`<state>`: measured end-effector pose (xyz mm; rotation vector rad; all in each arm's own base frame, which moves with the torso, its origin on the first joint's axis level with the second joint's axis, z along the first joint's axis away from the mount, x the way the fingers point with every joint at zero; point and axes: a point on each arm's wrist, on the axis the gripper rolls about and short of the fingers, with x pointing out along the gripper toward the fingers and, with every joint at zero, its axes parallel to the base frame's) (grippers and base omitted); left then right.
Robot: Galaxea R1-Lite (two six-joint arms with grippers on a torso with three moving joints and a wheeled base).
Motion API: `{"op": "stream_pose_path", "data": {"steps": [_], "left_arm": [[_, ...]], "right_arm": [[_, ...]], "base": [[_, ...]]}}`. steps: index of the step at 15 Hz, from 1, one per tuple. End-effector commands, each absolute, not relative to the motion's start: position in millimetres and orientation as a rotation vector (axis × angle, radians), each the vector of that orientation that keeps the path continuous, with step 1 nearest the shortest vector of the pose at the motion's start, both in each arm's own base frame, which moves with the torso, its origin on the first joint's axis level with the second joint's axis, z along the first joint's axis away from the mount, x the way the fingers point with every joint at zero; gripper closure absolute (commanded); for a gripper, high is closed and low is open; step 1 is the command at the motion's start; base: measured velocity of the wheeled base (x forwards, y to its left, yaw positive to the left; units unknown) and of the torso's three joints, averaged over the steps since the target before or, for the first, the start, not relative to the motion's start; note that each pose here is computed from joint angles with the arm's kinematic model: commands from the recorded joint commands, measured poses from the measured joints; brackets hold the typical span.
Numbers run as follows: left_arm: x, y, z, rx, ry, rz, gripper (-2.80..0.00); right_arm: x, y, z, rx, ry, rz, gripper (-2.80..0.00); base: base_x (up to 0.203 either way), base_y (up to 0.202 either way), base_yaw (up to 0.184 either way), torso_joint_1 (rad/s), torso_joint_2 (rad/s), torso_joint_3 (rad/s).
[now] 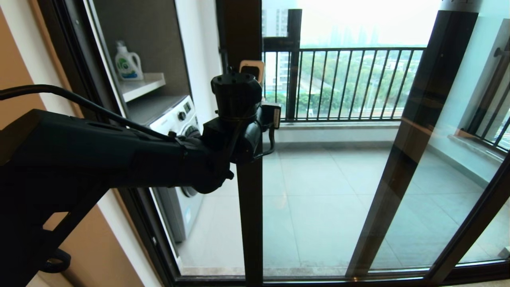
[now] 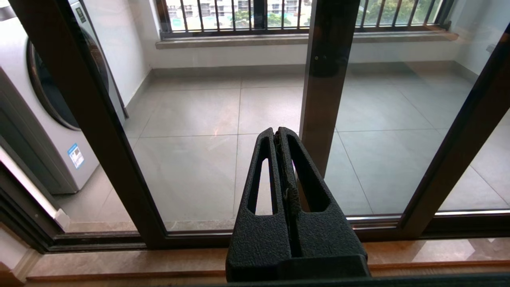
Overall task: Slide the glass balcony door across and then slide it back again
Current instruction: Close the slid door
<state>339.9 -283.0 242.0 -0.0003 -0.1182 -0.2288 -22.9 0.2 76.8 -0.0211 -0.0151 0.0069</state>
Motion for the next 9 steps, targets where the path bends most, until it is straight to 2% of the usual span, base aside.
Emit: {"op": "stream_pose_path", "data": {"steps": [1, 9], "left_arm": [[340.4, -281.1, 242.7, -0.004, -0.121, -0.214, 0.0], [358.9, -255.4, 243.1, 0.007, -0.111, -0.108, 0.0]], "right_arm": [[-22.5, 0.2, 75.6, -0.022, -0.009, 0.007, 0.0], [-22.5, 0.2, 75.6, -0.022, -0.009, 0.008, 0.0]], "base": [[0.0, 0.0, 0.0, 0.0, 0.0, 0.0], [0.0, 0.0, 0.0, 0.0, 0.0, 0.0]]}}
